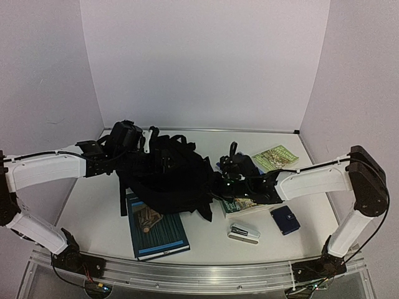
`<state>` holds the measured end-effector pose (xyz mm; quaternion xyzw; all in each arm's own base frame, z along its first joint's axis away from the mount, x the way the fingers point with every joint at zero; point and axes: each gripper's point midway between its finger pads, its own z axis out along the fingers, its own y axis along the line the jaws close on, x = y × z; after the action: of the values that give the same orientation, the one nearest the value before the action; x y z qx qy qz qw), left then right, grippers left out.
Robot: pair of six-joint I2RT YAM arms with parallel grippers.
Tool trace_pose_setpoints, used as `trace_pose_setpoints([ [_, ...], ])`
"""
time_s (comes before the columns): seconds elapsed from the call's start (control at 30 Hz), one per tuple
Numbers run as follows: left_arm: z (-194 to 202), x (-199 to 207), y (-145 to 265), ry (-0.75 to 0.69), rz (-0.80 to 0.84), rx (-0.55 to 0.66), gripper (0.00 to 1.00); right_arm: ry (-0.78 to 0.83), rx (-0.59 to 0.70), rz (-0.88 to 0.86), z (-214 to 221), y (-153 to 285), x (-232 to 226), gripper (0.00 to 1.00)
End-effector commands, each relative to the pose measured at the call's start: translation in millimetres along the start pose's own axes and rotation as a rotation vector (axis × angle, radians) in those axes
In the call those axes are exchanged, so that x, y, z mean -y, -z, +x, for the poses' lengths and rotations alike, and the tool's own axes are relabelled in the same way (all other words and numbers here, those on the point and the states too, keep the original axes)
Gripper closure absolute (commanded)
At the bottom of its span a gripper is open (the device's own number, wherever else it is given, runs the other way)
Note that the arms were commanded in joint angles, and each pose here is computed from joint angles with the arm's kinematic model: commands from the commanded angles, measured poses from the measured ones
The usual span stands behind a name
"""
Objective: Pack the student bag
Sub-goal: Adjust the student bag at the center of the board.
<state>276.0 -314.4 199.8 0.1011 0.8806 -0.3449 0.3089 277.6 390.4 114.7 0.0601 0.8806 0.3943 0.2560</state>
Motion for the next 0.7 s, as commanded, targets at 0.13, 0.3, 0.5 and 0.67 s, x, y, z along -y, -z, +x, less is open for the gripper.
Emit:
trace_pose_setpoints([
  [0.13,19.6,47.2,-34.9,-0.115,0.164,-0.113,0.16,0.000,0.071,-0.178,5.1,5.1,1.3,0.99],
  [0.3,26.9,55.5,-54.5,-0.120,0.195,-0.155,0.16,-0.001,0.087,-0.226,9.0,8.5,5.7,0.97],
  [0.5,33.8,58.4,-81.1,-0.148,0.184,-0.194,0.17,-0.009,0.084,-0.232,12.5,7.5,10.7,0.99],
  [0.67,37.6,52.3,-100.5,-0.205,0.093,-0.208,0.18,-0.009,0.089,-0.238,11.8,9.4,10.7,1.00],
])
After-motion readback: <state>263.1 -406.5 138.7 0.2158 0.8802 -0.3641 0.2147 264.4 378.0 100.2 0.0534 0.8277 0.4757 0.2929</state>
